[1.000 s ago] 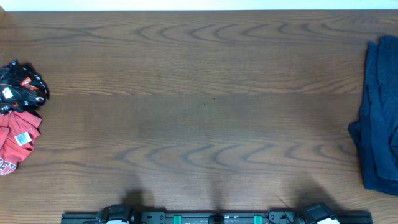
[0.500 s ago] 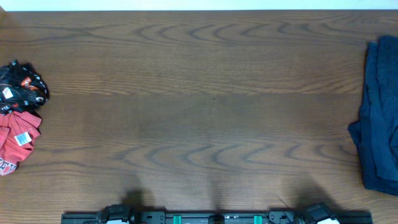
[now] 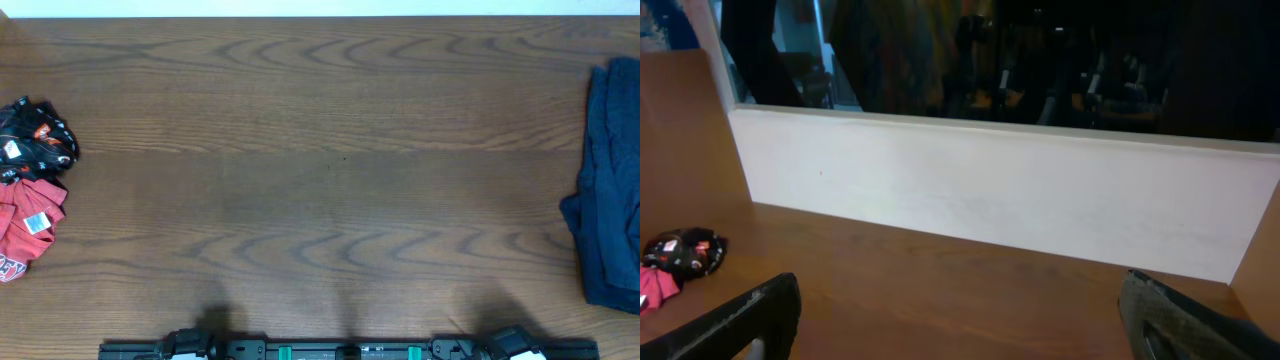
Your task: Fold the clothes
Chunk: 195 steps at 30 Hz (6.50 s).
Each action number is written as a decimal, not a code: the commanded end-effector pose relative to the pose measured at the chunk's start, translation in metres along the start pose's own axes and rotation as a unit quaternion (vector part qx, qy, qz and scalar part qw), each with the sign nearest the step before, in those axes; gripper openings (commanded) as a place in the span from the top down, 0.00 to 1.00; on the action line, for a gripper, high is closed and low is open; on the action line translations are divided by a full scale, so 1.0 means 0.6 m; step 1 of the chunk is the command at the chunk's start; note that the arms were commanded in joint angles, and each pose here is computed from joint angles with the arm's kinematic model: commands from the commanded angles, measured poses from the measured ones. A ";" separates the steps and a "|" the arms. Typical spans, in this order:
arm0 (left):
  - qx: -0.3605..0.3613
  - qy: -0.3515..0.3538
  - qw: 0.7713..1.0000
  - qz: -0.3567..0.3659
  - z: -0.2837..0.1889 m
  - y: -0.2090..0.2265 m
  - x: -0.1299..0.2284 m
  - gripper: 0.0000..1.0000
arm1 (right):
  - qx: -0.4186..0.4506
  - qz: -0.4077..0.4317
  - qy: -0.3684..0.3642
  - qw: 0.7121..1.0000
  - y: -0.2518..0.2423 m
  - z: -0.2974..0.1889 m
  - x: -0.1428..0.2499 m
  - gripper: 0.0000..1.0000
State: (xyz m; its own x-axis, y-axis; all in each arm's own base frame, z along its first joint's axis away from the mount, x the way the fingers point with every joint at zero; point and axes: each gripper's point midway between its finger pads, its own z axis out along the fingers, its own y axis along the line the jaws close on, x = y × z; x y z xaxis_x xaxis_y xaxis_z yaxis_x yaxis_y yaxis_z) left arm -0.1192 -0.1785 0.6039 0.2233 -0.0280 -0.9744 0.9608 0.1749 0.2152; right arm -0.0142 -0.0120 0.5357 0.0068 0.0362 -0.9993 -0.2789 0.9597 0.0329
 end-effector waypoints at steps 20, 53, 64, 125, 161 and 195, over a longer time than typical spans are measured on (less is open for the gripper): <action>-0.146 -0.006 0.971 0.192 -0.012 0.092 -0.011 0.02 | 0.006 -0.006 0.003 1.000 -0.002 0.002 0.001 0.01; -0.607 0.079 0.778 0.142 -0.226 0.251 0.154 0.02 | 0.006 -0.006 0.003 1.000 -0.002 0.002 0.001 0.01; -0.602 0.093 0.786 0.104 -0.221 0.334 0.338 0.02 | 0.006 -0.006 0.003 1.000 -0.002 0.002 0.001 0.01; -0.611 0.140 0.768 -0.128 -0.235 0.463 0.880 0.02 | 0.006 -0.006 0.003 1.000 -0.002 0.002 0.001 0.01; -0.611 0.140 0.768 -0.128 -0.235 0.463 0.880 0.02 | 0.002 -0.011 0.044 0.999 -0.004 0.034 0.024 0.01; -0.611 0.140 0.768 -0.128 -0.235 0.463 0.880 0.02 | 0.064 0.003 0.057 0.996 -0.040 0.312 0.425 0.01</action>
State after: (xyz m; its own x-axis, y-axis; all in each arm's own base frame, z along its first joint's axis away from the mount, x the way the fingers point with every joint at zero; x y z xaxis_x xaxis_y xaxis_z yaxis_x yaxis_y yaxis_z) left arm 0.2426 -0.0054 0.1549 -0.1225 -0.0234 -0.9922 0.0551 0.9980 -0.0303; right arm 0.1680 0.0182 0.3023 -0.1058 0.0231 -0.9941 -0.1020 0.9942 0.0339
